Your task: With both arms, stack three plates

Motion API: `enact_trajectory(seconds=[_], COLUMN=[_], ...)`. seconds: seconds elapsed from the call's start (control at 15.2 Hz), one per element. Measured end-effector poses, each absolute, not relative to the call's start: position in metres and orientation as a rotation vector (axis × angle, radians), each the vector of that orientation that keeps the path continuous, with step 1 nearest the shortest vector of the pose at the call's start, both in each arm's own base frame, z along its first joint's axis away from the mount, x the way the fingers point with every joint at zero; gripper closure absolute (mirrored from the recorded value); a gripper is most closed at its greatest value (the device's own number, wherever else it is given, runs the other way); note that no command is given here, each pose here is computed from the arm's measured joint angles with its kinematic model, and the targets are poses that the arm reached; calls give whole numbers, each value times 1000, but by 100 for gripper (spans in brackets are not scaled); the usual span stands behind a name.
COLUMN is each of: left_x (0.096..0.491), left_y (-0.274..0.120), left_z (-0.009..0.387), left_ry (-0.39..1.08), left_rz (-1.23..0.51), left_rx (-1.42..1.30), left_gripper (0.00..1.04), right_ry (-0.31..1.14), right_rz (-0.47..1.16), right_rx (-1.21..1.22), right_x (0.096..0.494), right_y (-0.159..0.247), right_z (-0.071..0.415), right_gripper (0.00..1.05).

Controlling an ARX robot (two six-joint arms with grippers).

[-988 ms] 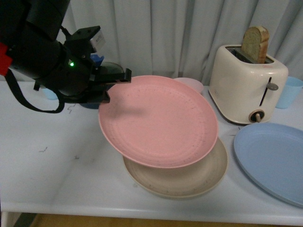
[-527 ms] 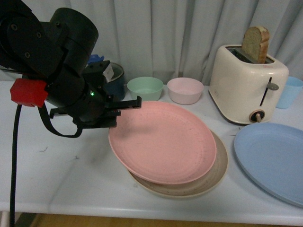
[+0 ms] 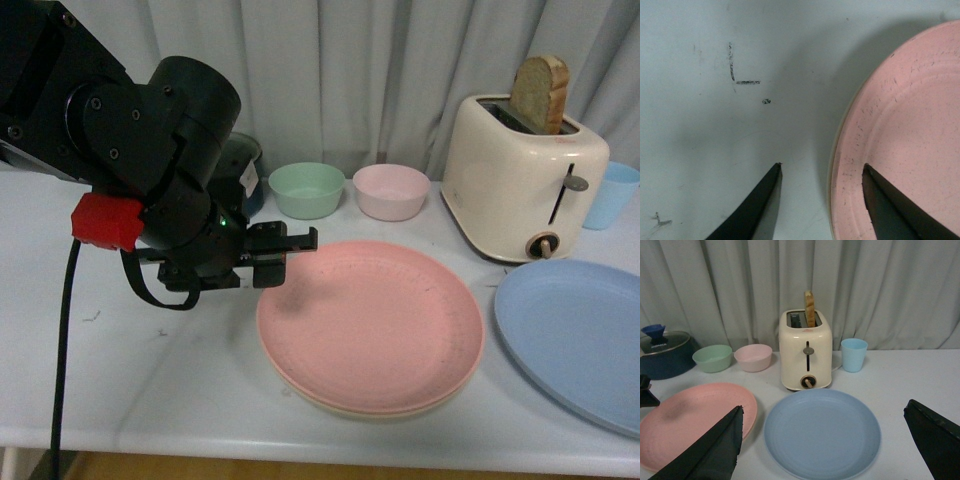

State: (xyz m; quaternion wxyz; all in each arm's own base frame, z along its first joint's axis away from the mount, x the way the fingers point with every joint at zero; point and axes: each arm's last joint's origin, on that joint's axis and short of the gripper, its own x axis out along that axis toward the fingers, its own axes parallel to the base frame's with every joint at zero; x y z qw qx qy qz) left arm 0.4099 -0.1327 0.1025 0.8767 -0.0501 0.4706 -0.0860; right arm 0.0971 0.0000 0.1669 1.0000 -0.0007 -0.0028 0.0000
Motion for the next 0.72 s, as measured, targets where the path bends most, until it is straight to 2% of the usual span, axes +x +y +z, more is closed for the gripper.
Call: enact_trajectory(seconds=[0.2, 0.33, 0.4, 0.46, 0.53, 0.66, 0.72], left_x=[396, 370, 354, 339, 322, 286, 271], left_y=[-126, -119, -113, -102, -87, -56, -49], left_z=[127, 177, 209, 226, 218, 183, 185], left_ry=[875, 583, 341, 97, 27, 51, 29], left_rz=[-185, -216, -171, -61, -24, 19, 16], left_rx=[-63, -19, 10, -14, -20, -6, -12], left_gripper=[26, 5, 10, 22, 33, 58, 69], right_ry=[-6, -6, -5, -7, -6, -6, -6], right_rz=[0, 0, 0, 1, -2, 0, 0], right_rx=[-1, -1, -1, -1, -1, -1, -1], right_x=[97, 97, 97, 97, 97, 97, 97], right_y=[0, 0, 0, 0, 0, 0, 0], right_z=[167, 167, 167, 167, 167, 167, 167], right_gripper=[6, 6, 6, 6, 6, 6, 6])
